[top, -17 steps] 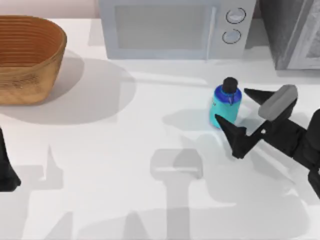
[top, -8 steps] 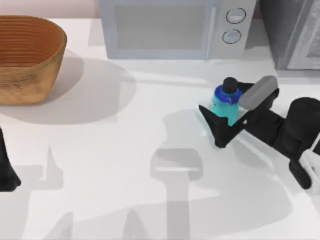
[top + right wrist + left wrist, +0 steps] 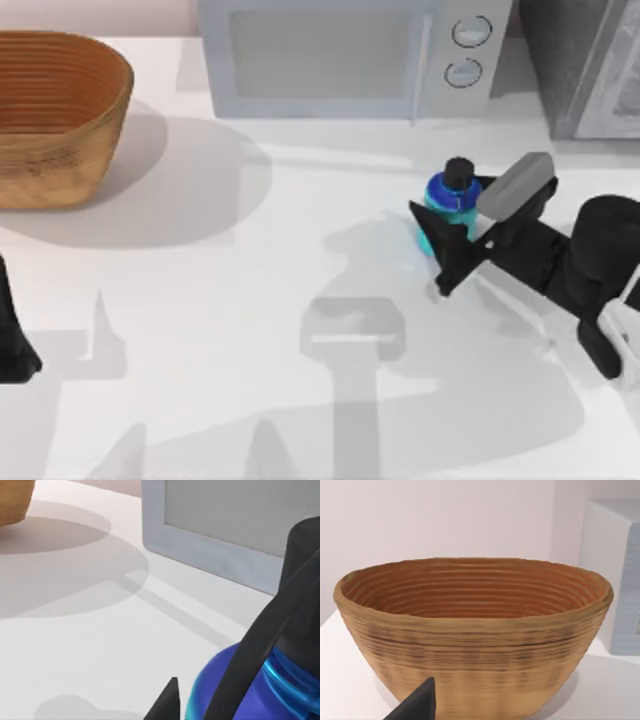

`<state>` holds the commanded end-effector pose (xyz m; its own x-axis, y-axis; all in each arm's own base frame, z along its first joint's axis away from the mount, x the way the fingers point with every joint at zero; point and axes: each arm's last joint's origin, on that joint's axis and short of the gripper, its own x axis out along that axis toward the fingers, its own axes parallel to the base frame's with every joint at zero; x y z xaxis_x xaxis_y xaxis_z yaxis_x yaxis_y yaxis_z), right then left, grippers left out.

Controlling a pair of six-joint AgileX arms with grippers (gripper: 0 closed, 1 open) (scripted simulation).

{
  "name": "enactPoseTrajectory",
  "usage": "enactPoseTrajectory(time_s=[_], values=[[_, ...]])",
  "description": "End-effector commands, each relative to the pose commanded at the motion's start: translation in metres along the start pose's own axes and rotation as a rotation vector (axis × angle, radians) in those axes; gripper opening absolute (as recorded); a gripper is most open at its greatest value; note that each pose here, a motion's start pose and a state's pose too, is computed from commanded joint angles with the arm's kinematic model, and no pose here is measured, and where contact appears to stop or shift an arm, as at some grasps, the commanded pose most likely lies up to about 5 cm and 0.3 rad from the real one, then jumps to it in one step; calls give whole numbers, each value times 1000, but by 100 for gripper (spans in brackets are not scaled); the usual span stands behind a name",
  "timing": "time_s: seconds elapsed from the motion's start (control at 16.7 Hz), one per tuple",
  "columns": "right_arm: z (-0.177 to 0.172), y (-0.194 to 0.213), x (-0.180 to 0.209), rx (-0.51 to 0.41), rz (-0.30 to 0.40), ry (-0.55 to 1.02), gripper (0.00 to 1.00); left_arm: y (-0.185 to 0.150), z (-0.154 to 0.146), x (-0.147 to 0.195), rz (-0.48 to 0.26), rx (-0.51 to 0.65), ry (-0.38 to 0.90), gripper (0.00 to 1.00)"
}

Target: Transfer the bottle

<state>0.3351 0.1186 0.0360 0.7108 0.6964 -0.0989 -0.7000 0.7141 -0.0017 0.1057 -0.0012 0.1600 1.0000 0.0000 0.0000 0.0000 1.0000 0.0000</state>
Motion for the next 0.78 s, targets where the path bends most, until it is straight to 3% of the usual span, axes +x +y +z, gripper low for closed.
enactPoseTrajectory(time_s=[0.24, 0.78], values=[[0, 0, 0, 0, 0, 0, 2, 0, 0, 0, 0, 0, 0, 100], [0, -1, 0, 0, -3, -1, 0, 0, 0, 0, 0, 0, 0, 100]])
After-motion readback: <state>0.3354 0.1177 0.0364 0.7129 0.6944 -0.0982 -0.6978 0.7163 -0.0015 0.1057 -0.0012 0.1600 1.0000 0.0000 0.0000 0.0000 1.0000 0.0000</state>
